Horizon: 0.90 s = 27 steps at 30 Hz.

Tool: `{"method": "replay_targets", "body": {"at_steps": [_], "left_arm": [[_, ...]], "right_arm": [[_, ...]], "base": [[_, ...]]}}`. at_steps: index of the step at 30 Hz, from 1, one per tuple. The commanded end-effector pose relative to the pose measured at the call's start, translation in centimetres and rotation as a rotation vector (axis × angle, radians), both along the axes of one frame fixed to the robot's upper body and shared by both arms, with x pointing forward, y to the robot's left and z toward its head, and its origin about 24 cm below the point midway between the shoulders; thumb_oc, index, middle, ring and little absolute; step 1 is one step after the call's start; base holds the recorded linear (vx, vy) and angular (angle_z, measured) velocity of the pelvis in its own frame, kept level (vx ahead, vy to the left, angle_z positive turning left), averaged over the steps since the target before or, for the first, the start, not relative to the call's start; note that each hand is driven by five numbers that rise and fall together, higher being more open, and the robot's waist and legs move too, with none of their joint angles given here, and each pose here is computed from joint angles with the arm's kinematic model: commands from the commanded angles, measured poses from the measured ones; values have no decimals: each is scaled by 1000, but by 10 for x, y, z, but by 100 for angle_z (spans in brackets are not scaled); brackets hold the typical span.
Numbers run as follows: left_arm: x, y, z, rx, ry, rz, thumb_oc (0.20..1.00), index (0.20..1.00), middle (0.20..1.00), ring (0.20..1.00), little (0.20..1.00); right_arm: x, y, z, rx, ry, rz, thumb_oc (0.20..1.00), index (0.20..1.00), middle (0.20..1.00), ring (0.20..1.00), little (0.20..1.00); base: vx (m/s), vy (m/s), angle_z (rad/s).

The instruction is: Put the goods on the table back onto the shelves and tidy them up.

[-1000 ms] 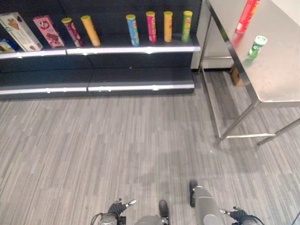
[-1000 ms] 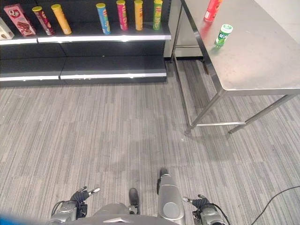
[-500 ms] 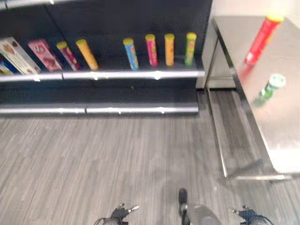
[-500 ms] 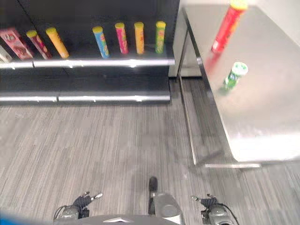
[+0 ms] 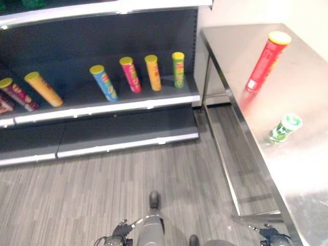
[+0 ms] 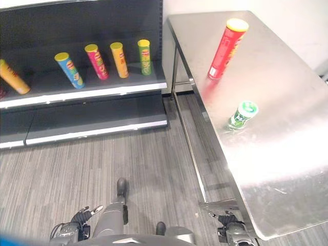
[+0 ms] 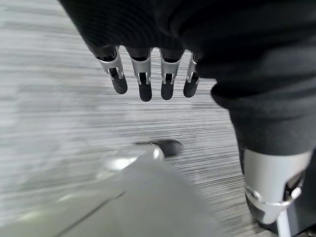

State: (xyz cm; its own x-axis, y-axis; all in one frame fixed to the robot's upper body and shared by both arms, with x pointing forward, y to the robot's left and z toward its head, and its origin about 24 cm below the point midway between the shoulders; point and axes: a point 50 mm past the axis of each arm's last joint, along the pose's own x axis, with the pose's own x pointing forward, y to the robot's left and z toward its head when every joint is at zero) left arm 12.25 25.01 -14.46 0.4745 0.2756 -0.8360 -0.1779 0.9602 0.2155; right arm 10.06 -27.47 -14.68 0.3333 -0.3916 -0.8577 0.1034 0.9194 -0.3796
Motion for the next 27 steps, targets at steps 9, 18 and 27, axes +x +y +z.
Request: {"method": "replay_targets", "body": {"at_steps": [9, 18, 27], "left_arm": [[-22, 4, -6, 31, 83, -26, 1000, 1000, 1000, 1000, 1000], [-4, 18, 4, 86, 28, -43, 1000, 1000, 1000, 1000, 1000], [-10, 33, 7, 113, 41, -26, 1000, 1000, 1000, 1000, 1000]], "right_arm": [[-16, -6, -2, -14, 34, -38, 1000, 1000, 1000, 1000, 1000], [-36, -6, -7, 14, 55, -198, 1000, 1000, 1000, 1000, 1000], [-61, -93, 38, -204, -205, -697, 1000, 1000, 1000, 1000, 1000]], "base": [[222, 222, -63], [107, 225, -39], [96, 179, -32]]}}
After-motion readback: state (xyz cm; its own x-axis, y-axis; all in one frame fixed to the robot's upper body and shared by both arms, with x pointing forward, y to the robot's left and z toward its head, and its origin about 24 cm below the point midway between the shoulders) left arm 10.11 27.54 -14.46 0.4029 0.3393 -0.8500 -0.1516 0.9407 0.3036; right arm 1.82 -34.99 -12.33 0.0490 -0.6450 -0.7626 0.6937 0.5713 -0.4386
